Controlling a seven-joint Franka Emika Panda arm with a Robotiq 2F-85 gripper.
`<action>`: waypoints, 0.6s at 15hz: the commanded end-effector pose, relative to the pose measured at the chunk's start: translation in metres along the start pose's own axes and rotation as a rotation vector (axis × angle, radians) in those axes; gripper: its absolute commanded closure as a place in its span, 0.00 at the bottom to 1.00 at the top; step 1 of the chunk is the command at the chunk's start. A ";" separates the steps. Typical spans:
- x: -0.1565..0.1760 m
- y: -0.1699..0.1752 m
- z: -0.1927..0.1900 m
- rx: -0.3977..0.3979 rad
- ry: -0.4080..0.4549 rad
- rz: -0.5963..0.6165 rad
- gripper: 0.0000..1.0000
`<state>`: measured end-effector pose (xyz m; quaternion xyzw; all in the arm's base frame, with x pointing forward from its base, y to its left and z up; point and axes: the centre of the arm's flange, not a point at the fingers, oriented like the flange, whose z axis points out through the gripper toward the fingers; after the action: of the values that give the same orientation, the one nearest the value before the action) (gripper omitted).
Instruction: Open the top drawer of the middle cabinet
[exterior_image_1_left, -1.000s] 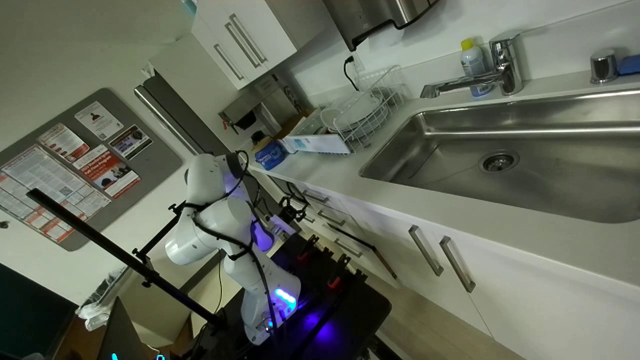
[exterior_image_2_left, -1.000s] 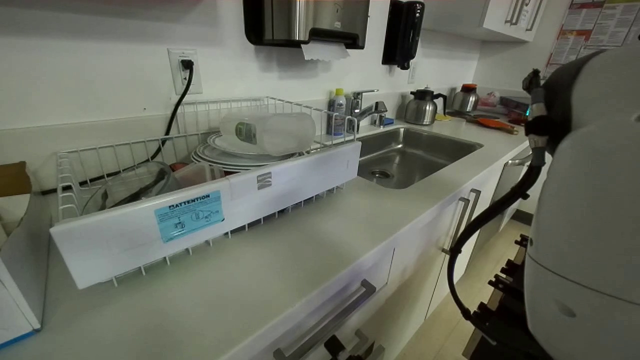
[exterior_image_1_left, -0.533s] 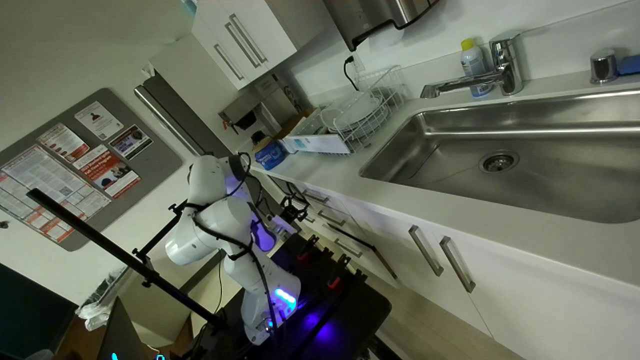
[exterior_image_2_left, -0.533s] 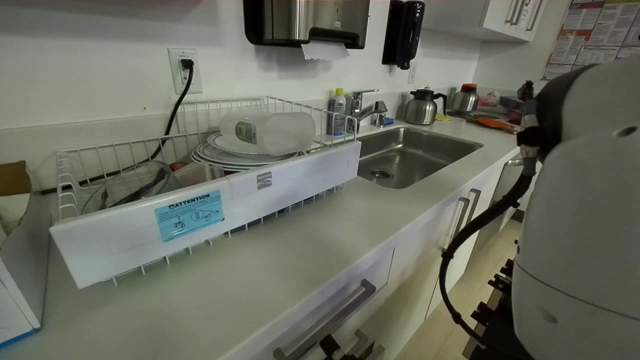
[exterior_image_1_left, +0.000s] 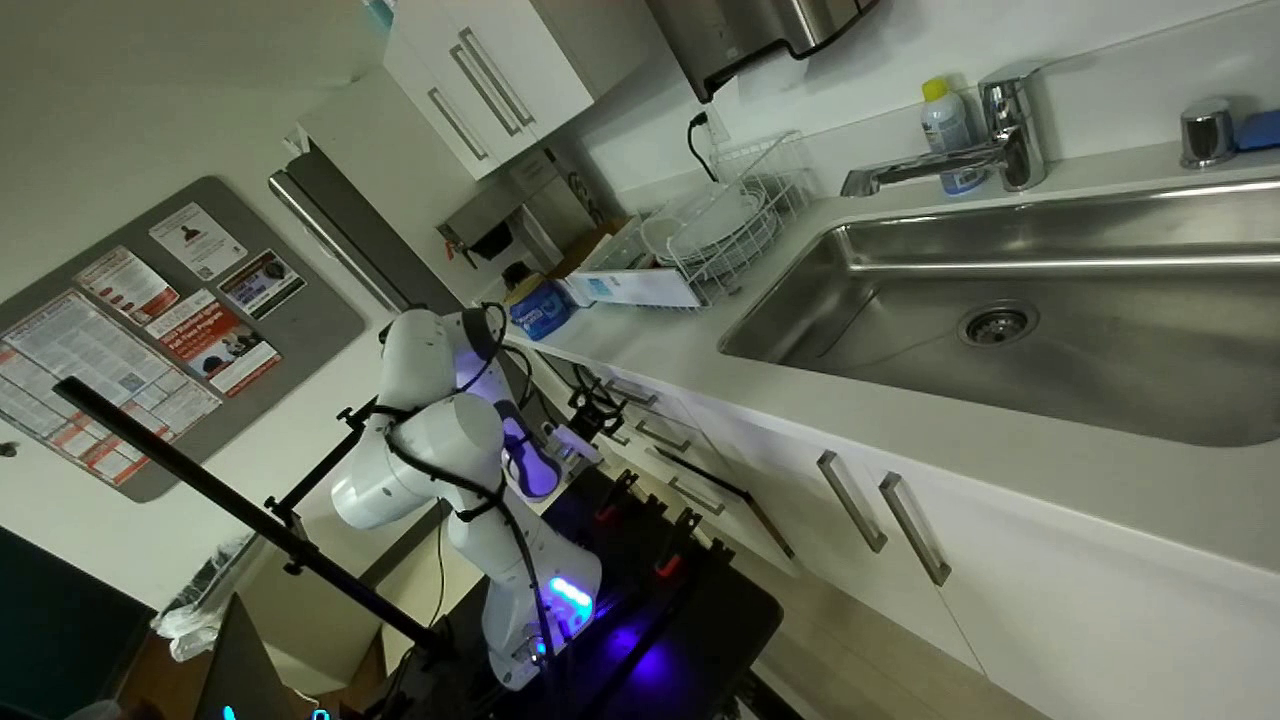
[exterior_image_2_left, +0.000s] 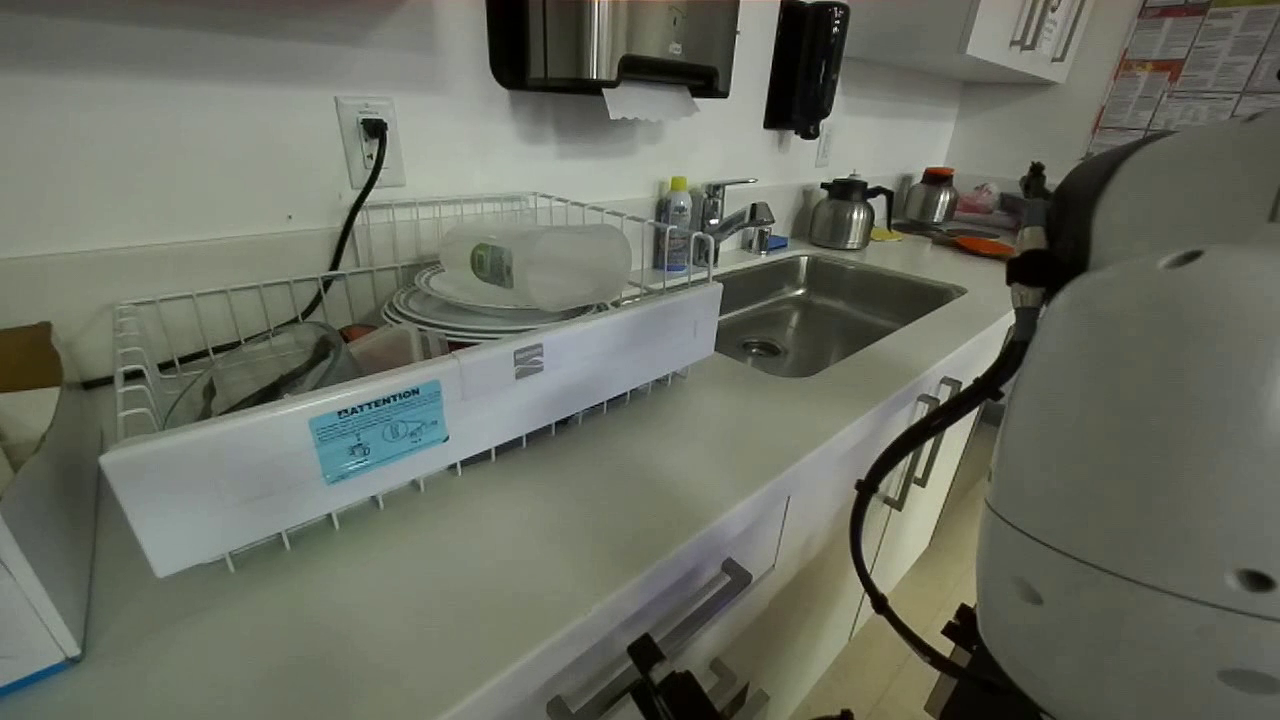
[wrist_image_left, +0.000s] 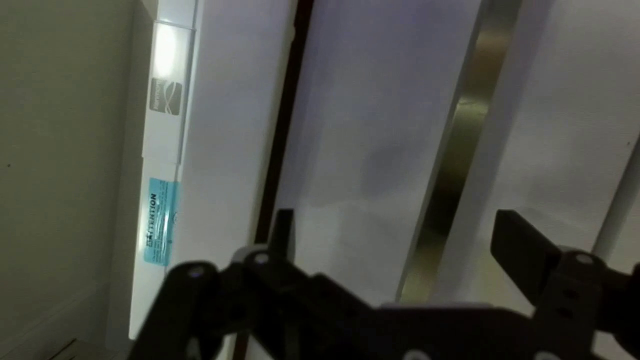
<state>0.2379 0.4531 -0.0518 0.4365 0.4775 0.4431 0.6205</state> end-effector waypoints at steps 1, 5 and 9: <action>0.001 -0.007 0.010 -0.024 -0.006 0.000 0.28; 0.000 -0.011 0.012 -0.024 -0.010 -0.003 0.60; 0.000 -0.011 0.011 -0.022 -0.008 -0.003 0.89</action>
<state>0.2473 0.4471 -0.0597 0.4382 0.4779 0.4390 0.6220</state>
